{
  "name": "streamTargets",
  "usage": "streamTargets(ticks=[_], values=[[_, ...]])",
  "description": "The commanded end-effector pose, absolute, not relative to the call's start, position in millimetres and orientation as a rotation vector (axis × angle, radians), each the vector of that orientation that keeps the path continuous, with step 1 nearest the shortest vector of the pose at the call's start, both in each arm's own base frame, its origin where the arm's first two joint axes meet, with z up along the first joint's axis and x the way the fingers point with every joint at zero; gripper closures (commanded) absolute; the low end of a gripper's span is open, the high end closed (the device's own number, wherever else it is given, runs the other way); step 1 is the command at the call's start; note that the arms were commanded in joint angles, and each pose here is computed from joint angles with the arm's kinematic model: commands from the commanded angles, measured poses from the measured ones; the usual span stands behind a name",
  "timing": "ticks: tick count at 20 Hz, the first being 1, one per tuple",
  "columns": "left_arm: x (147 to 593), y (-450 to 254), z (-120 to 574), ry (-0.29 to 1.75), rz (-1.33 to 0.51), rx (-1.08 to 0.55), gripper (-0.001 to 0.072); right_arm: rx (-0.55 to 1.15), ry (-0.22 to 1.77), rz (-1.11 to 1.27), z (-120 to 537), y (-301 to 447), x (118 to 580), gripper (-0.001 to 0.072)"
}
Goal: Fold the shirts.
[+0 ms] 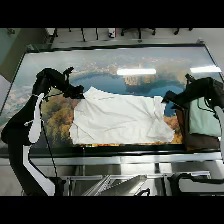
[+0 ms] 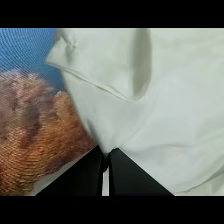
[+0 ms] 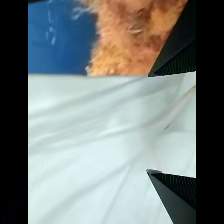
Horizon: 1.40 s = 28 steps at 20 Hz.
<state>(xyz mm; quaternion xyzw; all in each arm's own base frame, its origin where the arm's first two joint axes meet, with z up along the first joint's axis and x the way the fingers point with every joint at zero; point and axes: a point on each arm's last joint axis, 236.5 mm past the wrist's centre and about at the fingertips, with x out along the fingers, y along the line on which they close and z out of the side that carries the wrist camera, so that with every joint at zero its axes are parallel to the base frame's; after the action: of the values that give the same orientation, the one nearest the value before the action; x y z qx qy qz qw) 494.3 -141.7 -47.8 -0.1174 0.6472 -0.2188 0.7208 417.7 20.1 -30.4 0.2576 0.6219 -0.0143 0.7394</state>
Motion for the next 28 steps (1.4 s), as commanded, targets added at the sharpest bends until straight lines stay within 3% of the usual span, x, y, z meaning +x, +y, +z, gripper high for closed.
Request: streamTargets(ticks=[1,2,4,8,12,19,20,21,22,25,28], values=[[493,-142,-47,1.438,-0.489,-0.256,0.0694,0.599,1.348,0.011,-61,39,465,0.0075],[493,-142,-47,1.438,-0.489,-0.256,0.0694,0.599,1.354,0.010,-69,38,473,0.0093],[493,-142,-47,1.438,-0.489,-0.256,0.0694,0.584,1.344,0.022,-74,36,488,0.0340],[492,-142,-47,1.442,-0.491,-0.256,0.0694,0.526,1.304,0.021,-63,25,507,0.0348],[493,-142,-47,1.440,-0.491,-0.256,0.0694,0.348,1.437,-0.058,-73,-4,478,0.0344],[494,-142,-47,1.434,-0.489,-0.256,0.0694,0.314,1.531,-0.013,-105,29,468,0.0349],[494,-142,-47,1.435,-0.489,-0.256,0.0694,0.318,1.530,-0.008,-106,32,469,0.0372],[494,-142,-47,1.435,-0.489,-0.256,0.0694,0.325,1.524,-0.003,-105,34,470,0.0585],[493,-142,-47,1.437,-0.489,-0.256,0.0694,0.333,1.514,0.005,-102,36,473,0.0697],[490,-131,-49,1.464,-0.460,-0.257,0.0694,0.305,1.438,0.035,-63,31,486,0.0699],[486,-88,-58,1.519,-0.313,-0.240,0.0694,0.287,1.396,-0.024,-15,-10,474,0.0698]])
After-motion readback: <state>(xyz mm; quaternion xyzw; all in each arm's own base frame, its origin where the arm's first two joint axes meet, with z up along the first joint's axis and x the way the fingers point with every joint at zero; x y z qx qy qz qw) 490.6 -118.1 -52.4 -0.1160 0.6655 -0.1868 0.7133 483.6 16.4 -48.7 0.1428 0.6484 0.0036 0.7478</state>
